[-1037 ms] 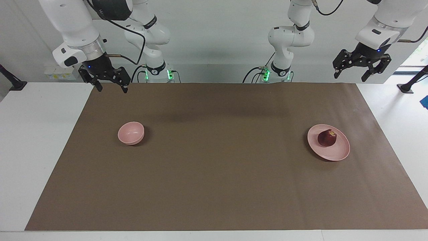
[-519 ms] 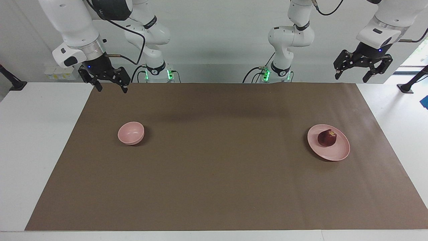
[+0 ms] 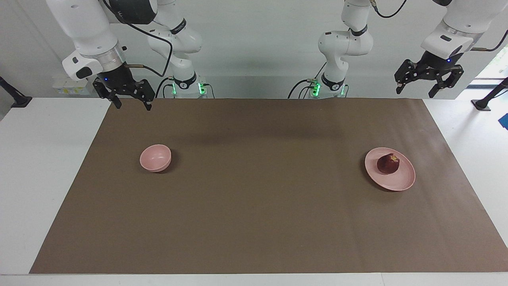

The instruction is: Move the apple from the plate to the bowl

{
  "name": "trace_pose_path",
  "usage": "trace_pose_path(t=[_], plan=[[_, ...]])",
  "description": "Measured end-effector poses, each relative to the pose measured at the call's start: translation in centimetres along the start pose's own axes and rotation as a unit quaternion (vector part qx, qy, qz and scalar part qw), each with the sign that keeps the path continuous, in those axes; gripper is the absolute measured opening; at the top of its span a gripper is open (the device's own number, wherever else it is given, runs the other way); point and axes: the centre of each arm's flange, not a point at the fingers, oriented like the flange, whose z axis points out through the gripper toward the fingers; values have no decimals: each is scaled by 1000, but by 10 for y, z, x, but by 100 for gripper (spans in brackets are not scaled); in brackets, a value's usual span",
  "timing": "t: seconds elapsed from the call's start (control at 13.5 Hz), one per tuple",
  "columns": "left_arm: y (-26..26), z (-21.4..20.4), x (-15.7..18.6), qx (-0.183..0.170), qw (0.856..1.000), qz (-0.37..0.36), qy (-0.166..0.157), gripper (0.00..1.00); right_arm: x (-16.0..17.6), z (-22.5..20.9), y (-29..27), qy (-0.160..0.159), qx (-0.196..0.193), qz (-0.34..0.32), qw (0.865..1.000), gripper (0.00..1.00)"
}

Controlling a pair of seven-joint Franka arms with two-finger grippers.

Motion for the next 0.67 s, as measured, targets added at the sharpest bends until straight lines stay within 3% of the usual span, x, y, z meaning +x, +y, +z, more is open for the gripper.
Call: trace_pose_path(t=[0.3,0.67], plan=[[-1,23,3,-2,1000,0,-7,100,0,0,0,0,0,0,1000,100],[-30,108,11,1,1000,-23,6,100,0,0,0,0,0,0,1000,100]])
